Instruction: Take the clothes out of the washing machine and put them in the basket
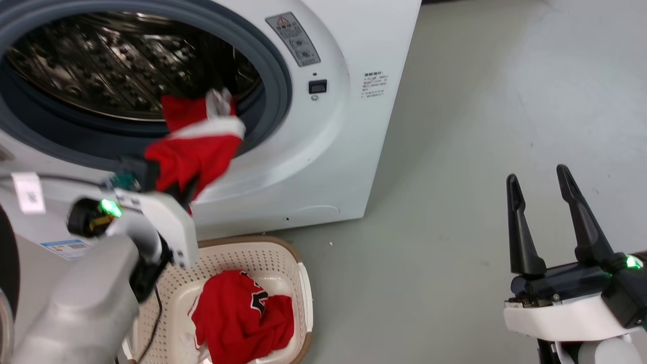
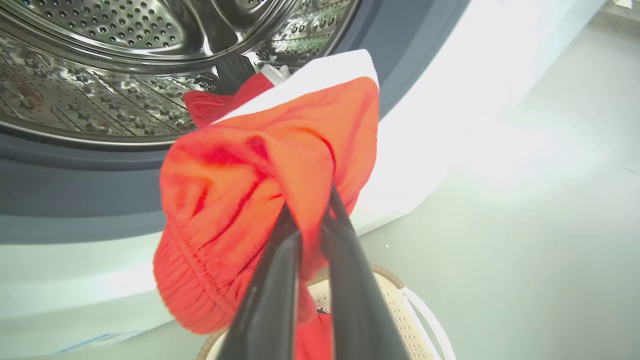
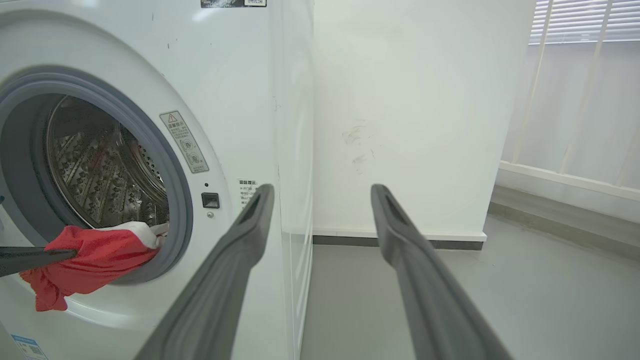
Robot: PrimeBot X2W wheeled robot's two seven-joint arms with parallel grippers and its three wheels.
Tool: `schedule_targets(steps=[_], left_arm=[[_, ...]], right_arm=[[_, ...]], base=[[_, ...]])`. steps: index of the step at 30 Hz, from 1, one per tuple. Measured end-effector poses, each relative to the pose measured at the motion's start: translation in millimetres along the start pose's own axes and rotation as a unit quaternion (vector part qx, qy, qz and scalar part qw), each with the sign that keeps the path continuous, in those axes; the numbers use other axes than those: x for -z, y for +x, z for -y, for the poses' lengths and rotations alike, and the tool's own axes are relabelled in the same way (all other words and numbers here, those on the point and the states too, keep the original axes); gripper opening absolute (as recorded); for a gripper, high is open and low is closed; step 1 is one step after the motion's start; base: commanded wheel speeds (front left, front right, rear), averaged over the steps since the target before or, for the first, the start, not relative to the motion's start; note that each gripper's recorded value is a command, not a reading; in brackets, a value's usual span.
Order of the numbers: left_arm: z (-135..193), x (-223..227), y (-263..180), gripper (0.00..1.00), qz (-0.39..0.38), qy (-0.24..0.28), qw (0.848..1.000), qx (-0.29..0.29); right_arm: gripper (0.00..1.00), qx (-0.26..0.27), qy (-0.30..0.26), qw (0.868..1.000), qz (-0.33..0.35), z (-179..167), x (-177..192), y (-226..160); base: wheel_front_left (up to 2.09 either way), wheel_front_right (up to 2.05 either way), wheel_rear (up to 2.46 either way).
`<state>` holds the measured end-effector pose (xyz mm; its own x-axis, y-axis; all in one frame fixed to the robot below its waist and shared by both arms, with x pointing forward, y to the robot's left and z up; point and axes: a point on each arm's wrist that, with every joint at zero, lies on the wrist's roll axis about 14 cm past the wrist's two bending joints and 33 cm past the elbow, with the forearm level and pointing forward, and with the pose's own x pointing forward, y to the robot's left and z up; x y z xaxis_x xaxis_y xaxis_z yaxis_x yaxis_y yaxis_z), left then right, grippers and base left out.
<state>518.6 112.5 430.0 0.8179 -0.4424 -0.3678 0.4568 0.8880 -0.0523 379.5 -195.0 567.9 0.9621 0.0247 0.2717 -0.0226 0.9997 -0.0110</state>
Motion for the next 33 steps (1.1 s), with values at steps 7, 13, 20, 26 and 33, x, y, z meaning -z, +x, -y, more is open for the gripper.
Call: schedule_targets(steps=[7,13,20,26,33], left_arm=[[22.0,32.9,-39.4,0.0,-0.023,-0.015,1.0,0.006],[35.4,80.4,-58.8,0.0,-0.081,-0.027,0.996,0.015],[32.7,126.8,-59.5,0.0,-0.141,-0.045,0.989,0.003],[25.6,160.4,-41.3,0.0,-0.191,-0.066,0.979,-0.008],[19.3,212.9,-18.3,0.0,-0.266,-0.116,0.956,-0.038]], right_arm=[[1.0,-0.01,0.003,1.0,0.014,-7.6,-12.9,-9.2],[1.0,-0.014,0.005,1.0,0.014,-10.9,-12.8,-10.1],[1.0,-0.012,0.001,1.0,0.001,-8.4,-1.7,-2.7],[1.0,-0.015,-0.004,1.0,0.0,-7.5,8.1,19.0],[1.0,-0.02,-0.006,1.0,-0.022,-6.7,38.2,42.2]], base=[[0.0,0.0,0.0],[0.0,0.0,0.0],[0.0,0.0,0.0],[0.0,0.0,0.0],[0.0,0.0,0.0]])
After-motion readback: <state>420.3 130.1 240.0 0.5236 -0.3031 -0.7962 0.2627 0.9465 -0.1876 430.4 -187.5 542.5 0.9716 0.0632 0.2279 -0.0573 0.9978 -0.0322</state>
